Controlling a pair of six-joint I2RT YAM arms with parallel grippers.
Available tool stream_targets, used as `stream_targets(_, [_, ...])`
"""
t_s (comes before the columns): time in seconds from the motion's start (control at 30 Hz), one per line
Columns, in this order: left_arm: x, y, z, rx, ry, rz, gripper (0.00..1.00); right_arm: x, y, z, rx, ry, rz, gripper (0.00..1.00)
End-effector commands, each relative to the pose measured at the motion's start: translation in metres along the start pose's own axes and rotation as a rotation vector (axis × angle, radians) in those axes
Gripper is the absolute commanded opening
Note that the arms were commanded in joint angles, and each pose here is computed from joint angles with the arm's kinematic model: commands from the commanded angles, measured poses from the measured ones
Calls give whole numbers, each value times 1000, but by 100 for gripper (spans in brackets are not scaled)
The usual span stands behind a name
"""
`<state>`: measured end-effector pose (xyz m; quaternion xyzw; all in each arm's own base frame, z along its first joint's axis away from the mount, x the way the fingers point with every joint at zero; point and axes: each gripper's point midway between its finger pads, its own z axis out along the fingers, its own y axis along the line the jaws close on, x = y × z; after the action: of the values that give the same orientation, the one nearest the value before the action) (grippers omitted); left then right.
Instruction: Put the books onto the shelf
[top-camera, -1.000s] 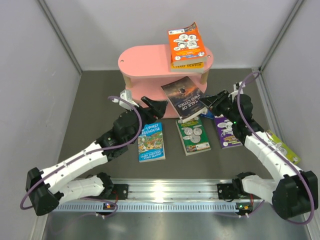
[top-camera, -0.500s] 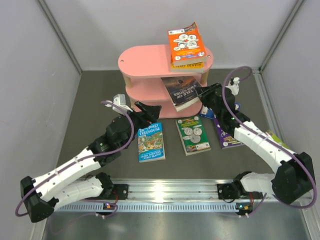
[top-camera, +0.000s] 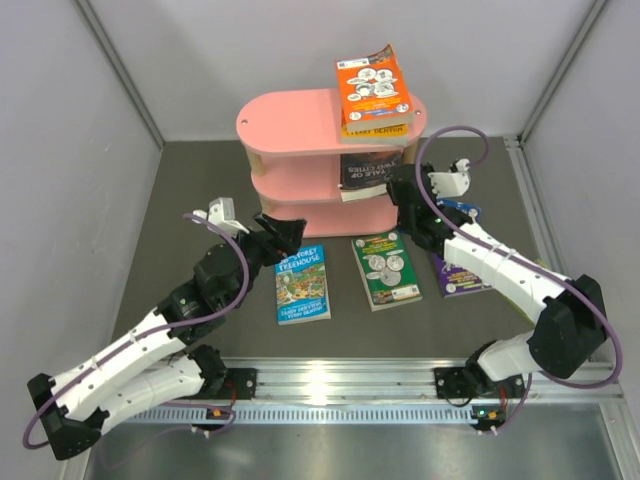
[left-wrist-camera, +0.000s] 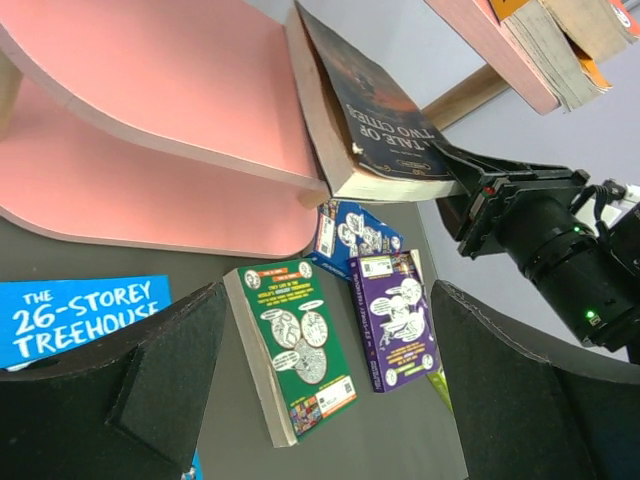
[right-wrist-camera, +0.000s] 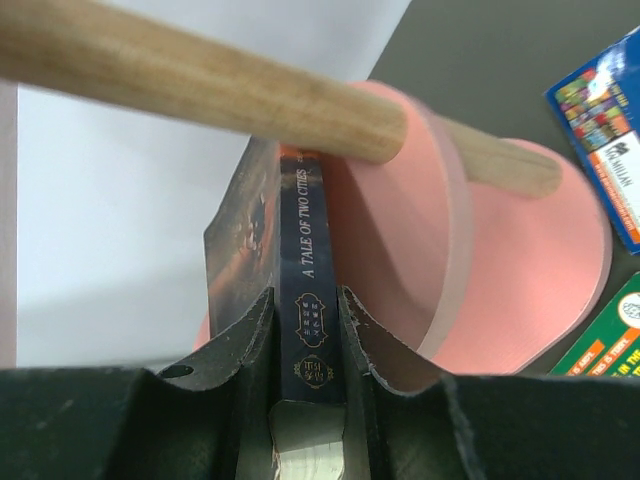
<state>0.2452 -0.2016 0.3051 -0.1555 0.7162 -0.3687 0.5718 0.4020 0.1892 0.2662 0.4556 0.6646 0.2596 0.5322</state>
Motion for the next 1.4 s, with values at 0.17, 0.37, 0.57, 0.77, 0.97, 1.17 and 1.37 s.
stream_targets(0.17, [-7, 10, -4, -27, -25, 42, 89, -4, -52, 13, 169, -85, -57, 0])
stream_targets(0.37, [-3, 12, -3, -27, -16, 35, 89, 10, -65, 27, 151, 8, -71, 9])
stream_targets(0.57, [0, 13, -2, -25, -12, 25, 89, -2, -78, 27, 163, 7, -85, 46])
stream_targets(0.77, [2, 12, 0, -21, -10, 18, 89, -24, -81, 12, 148, -10, -90, 87])
stream_targets(0.97, [3, 11, 1, -14, -8, 2, 89, -30, -90, 4, 161, 30, -132, 100])
stream_targets(1.17, [18, 18, 1, -26, 47, 21, 91, -37, -105, -8, 146, 88, -244, 100])
stream_targets(1.37, [65, 45, 1, -60, 168, 10, 94, -42, -120, -47, 96, 153, -428, 100])
